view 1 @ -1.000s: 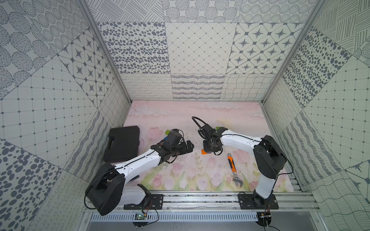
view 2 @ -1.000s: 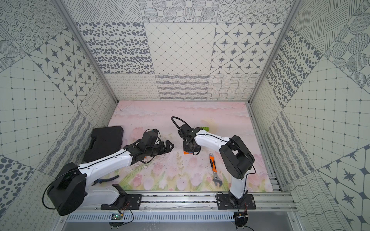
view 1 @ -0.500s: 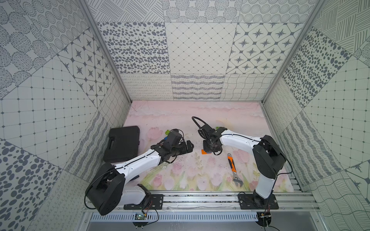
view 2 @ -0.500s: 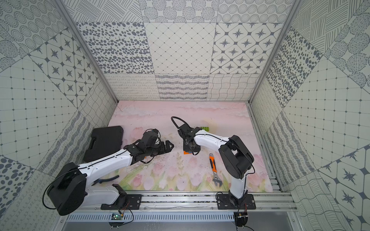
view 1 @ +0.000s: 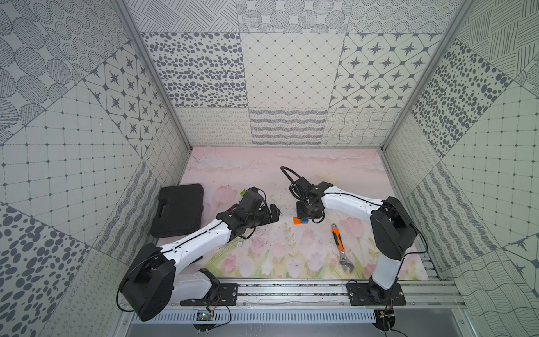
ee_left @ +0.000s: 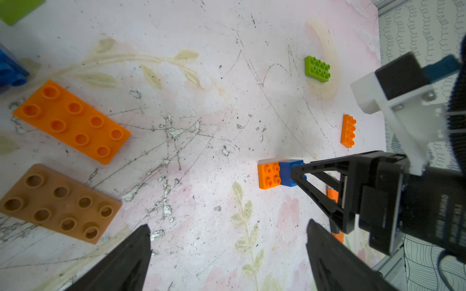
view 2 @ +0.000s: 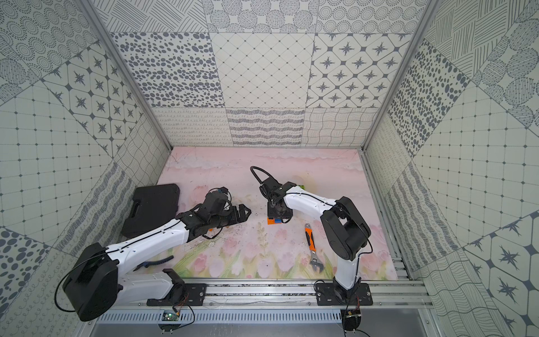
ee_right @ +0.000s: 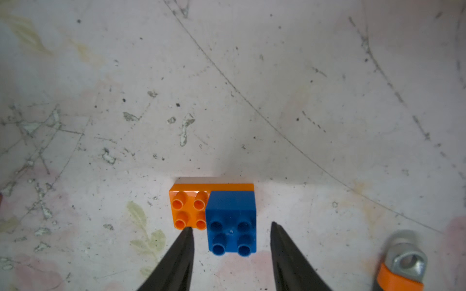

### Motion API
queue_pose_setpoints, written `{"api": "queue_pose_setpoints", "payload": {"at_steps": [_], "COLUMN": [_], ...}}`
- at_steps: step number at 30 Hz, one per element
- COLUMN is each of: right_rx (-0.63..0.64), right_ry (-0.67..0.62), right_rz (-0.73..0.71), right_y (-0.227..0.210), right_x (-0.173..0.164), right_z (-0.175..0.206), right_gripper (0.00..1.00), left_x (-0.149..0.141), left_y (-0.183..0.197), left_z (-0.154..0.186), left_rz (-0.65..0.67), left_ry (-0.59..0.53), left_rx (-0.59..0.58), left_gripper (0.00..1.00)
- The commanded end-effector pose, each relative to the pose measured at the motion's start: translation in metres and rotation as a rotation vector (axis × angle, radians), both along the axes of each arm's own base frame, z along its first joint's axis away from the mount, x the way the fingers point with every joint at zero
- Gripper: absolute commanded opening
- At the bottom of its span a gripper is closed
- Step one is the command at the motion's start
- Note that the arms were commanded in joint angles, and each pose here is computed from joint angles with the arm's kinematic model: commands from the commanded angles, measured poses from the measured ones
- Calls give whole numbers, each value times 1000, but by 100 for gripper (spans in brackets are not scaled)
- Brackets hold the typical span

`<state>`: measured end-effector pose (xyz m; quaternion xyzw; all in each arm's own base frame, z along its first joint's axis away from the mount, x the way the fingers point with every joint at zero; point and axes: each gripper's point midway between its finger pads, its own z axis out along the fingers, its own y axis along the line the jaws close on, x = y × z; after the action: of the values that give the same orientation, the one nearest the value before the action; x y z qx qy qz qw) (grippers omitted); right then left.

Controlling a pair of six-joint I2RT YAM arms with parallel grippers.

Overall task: Assemble the number 5 with lego
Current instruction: Assemble the lego brick with the lego brick, then pick up the lego brick from the center of the board.

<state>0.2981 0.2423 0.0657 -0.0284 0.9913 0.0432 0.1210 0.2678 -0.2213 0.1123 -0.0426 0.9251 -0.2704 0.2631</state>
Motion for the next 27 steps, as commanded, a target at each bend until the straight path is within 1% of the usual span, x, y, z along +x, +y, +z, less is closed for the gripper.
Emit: {"api": "queue_pose_setpoints", "payload": {"at_steps": [1,7,10,14,19,25,27], "right_rx": [38,61,38,33,19,67,91], "right_ry": [-62,-174,-200,-182,-163,-139,-133], "right_rz": [9,-32,-67,-107,-169,-261,-273], "right_y": [2,-12,-31,-54,-84,-116,-121], "right_x": [7,13,16,21,26,33,34], "right_z": [31,53,55,50,41,34,32], "right_gripper": [55,59,60,60,61,62,62], "left_x": [3,3,2,1,1,0,0], "left_y": [11,12,10,11,22,39,52], "left_z": [3,4,3,1,2,4,3], "left_rz": [18,17,13,12,50,87,136], "left_ry": [-29,-28,-25,-19,-22,-39,-29], "left_rx": [65,72,64,69,108,162,203], "left_gripper": [99,99,99,99,99,99,99]}}
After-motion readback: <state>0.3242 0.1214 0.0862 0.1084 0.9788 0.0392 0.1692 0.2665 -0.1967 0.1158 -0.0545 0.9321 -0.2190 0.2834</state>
